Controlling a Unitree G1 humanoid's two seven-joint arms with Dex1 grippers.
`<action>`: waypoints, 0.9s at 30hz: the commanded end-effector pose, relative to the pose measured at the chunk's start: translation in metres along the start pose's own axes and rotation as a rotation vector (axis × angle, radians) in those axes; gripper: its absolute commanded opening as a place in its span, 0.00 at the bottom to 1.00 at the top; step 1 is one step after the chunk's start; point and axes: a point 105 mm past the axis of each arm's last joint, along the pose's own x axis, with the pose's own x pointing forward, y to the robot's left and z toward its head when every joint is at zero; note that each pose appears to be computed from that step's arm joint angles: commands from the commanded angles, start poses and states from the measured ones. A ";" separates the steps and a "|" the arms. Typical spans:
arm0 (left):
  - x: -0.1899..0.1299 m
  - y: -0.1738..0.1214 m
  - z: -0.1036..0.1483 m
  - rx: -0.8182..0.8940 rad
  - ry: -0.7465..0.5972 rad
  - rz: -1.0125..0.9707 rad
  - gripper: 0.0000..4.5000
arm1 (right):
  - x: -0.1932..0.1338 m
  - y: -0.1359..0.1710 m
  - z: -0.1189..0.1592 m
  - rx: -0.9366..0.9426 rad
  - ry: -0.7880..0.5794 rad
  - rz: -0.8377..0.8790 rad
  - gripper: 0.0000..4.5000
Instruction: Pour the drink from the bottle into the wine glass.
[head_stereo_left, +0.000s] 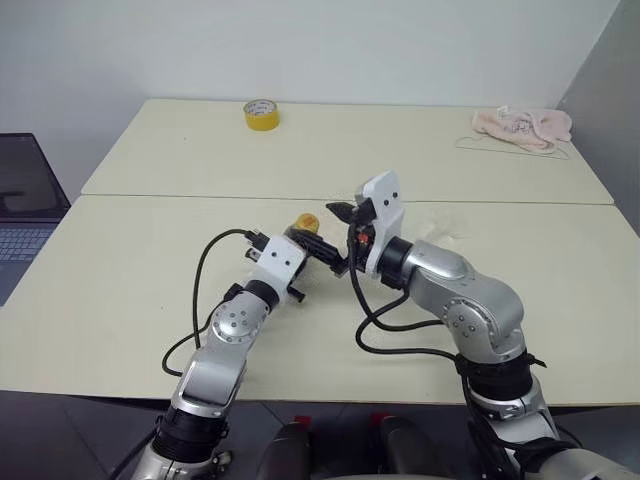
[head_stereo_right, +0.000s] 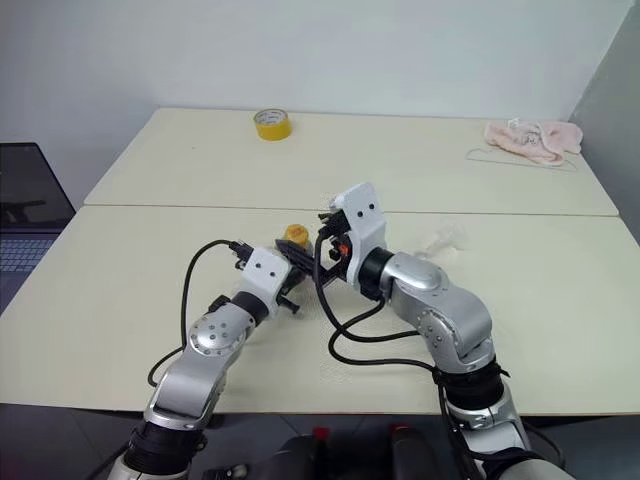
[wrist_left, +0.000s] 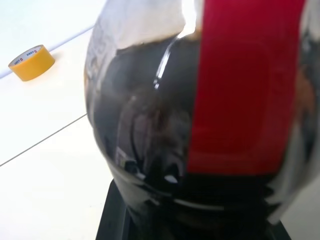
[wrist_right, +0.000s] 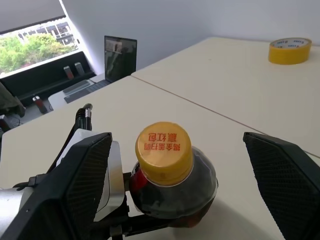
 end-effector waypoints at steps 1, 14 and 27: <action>0.000 0.007 0.021 0.030 -0.086 0.032 0.18 | 0.001 0.005 0.012 -0.040 -0.046 0.005 1.00; -0.001 0.013 0.020 0.047 -0.089 0.061 0.18 | 0.001 -0.001 0.014 -0.059 -0.067 -0.026 0.41; -0.007 0.029 0.016 -0.018 -0.062 -0.007 0.18 | -0.011 0.007 0.016 -0.166 -0.081 0.146 0.27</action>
